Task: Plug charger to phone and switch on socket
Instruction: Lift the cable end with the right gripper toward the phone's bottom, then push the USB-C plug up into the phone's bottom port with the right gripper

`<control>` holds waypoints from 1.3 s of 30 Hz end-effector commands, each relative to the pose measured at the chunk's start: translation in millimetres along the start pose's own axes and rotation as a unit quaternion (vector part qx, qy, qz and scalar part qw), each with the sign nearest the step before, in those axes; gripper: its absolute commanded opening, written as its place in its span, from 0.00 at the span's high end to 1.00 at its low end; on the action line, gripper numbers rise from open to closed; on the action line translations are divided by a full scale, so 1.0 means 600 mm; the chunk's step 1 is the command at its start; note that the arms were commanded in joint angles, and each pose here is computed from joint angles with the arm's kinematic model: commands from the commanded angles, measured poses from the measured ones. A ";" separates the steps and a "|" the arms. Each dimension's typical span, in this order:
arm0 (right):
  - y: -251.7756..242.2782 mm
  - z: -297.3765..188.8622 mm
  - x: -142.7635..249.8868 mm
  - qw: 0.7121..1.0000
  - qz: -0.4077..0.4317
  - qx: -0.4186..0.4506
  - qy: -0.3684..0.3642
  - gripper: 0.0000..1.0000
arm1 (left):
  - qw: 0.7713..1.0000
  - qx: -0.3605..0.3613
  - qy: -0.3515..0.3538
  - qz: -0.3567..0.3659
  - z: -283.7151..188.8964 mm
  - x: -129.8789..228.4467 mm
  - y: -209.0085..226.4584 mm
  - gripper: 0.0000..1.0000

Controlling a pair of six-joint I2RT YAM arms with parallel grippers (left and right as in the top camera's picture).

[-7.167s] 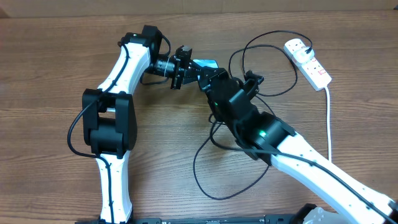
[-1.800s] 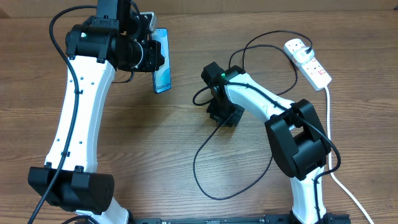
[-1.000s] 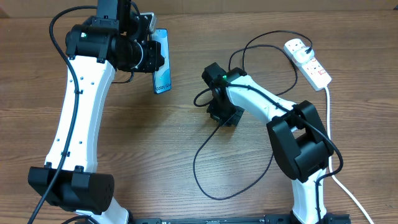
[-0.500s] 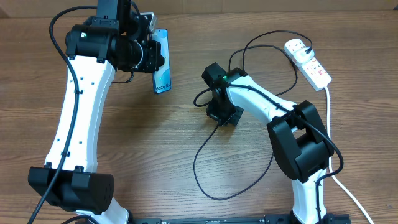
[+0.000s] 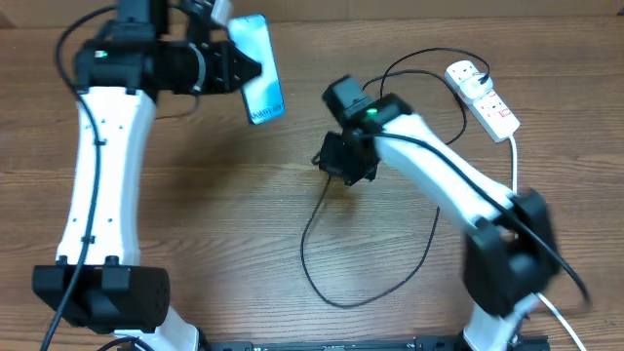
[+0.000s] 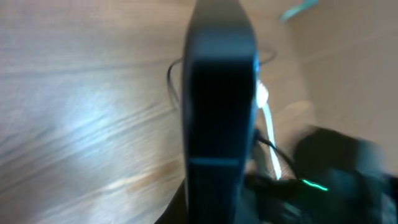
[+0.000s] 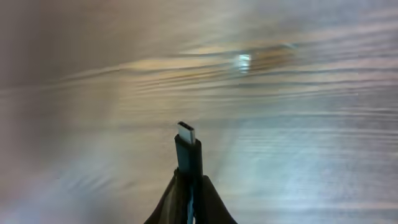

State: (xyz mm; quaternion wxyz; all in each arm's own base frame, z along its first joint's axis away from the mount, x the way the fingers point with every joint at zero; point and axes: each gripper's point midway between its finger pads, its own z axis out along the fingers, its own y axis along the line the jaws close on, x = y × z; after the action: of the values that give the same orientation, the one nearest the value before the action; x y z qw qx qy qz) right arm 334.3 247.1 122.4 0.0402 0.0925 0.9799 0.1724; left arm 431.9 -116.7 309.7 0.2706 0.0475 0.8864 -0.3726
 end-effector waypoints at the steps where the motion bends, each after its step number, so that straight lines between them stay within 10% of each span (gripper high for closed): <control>1: 0.063 -0.110 0.013 0.989 -0.101 -0.097 -0.036 0.96 | 0.994 0.101 -0.016 -0.029 -0.039 -0.020 -0.032 0.96; 13: 0.166 -0.168 0.103 0.947 -0.243 -0.210 -0.025 0.96 | 0.969 0.248 -0.004 -0.022 -0.084 -0.017 -0.097 0.96; 39: 0.222 -0.275 0.140 0.879 -0.322 -0.351 -0.002 0.96 | 0.974 0.224 0.031 -0.024 -0.077 0.035 -0.083 0.96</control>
State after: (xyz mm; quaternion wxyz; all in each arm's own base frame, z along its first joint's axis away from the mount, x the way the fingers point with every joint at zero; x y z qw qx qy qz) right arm 266.0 332.1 287.1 0.1089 -0.2149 0.8619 0.4461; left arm 381.7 -120.3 351.5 0.1992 0.0671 0.7986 -0.5640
